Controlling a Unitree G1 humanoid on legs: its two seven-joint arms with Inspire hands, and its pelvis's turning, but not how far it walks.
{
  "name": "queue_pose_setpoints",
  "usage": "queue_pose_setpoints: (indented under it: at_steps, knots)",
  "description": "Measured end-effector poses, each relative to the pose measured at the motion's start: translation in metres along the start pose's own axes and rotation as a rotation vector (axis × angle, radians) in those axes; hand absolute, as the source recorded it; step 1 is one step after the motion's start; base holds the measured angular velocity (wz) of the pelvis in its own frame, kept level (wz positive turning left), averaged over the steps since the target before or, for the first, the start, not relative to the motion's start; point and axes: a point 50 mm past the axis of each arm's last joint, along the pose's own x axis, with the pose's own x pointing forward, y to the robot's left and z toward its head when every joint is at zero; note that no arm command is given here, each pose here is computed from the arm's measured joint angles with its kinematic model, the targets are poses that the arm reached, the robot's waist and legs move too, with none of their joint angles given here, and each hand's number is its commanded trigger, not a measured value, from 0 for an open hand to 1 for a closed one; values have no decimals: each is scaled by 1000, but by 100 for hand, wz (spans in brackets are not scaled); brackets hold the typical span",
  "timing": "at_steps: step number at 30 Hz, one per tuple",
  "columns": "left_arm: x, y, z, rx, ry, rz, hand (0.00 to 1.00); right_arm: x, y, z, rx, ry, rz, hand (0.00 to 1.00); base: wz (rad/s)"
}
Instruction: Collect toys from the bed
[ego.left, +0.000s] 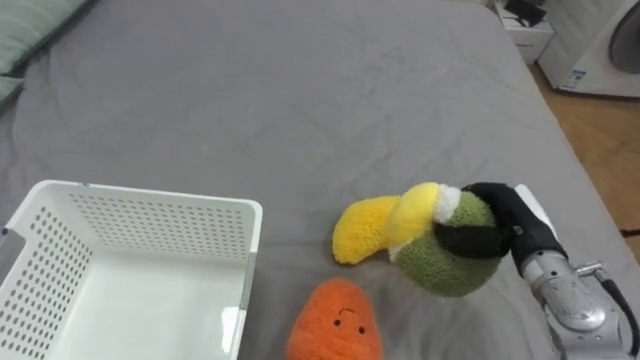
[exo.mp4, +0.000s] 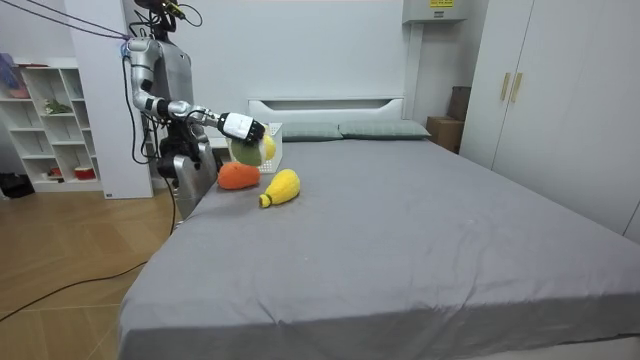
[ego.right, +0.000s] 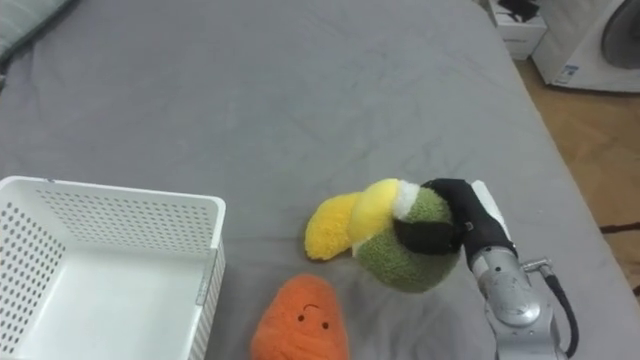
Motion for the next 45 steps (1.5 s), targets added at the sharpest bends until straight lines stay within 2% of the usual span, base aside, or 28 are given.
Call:
queue_pose_setpoints:
  at_steps: [10,17,24,34,38,45]
  knots:
    - [-1,3,-2,3,2,11,0,-6,-26,25,4,-98,-143,100,0]
    - [-1,3,-2,0,2,13,0,-6,-26,26,40,-106,-143,100,-3]
    - [0,1,1,9,-17,23,0,-10,-27,47,76,-200,-139,100,-1]
    - [1,-5,5,43,-43,5,0,-8,-11,54,107,-228,-52,100,4]
    - [1,-7,5,36,-54,1,0,-8,-4,60,205,-264,-1,100,0]
    - [1,-10,7,37,-65,-5,0,-6,-3,83,230,-358,42,100,3]
